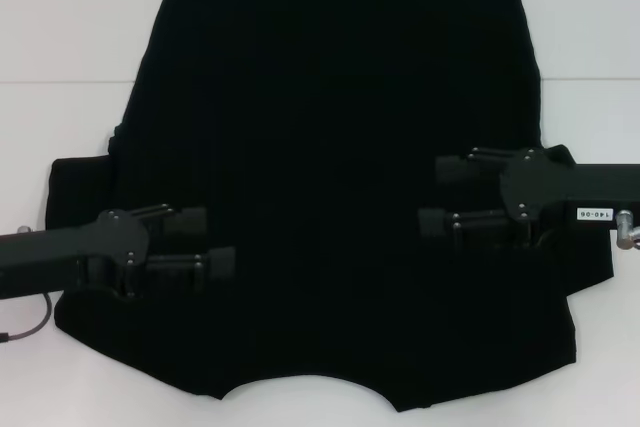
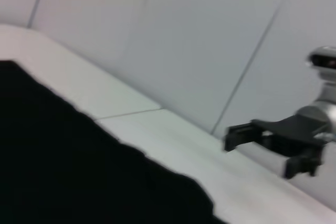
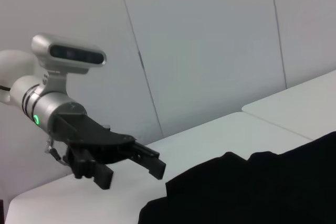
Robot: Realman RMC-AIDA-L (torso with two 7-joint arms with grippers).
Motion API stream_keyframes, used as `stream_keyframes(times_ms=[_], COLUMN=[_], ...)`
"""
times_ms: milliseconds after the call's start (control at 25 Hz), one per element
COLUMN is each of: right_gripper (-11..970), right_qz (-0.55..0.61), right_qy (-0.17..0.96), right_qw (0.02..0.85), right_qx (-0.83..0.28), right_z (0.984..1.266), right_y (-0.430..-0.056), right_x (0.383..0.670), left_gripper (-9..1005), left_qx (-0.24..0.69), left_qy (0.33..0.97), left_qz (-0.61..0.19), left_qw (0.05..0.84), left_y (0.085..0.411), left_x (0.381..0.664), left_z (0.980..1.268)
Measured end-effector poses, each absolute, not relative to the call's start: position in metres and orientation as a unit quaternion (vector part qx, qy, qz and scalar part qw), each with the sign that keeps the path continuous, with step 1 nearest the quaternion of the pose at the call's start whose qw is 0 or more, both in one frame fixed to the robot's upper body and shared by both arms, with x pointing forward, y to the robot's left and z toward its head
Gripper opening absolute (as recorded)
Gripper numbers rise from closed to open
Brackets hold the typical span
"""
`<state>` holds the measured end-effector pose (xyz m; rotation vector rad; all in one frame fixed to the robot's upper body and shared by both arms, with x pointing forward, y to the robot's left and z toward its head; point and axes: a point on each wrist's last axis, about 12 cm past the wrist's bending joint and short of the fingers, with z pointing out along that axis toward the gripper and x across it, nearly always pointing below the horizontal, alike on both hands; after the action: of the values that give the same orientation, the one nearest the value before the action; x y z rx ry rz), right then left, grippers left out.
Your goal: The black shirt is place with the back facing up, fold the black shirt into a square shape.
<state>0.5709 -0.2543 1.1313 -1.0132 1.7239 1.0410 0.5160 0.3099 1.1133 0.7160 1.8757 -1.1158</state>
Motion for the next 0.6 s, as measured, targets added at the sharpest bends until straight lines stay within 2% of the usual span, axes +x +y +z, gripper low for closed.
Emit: stream_keyframes(times_ms=[320, 360, 600], right_gripper=[916, 916, 917], right_qz=[0.417, 0.418, 0.42], right_qy=[0.692, 0.692, 0.692], right_qw=[0.431, 0.431, 0.432], right_qx=[-0.403, -0.402, -0.398], right_z=[1.13, 1.13, 1.129], right_y=[-0.246, -0.244, -0.238], right_x=[0.577, 0.577, 0.58], left_gripper=[889, 887, 876], left_qx=[0.231, 0.181, 0.083], left_qy=[0.782, 0.806, 0.865], left_qz=[-0.422, -0.405, -0.349], left_qw=[0.398, 0.391, 0.351], left_y=[0.323, 0.337, 0.366], left_x=[0.523, 0.526, 0.529], left_z=[1.113, 1.116, 1.122])
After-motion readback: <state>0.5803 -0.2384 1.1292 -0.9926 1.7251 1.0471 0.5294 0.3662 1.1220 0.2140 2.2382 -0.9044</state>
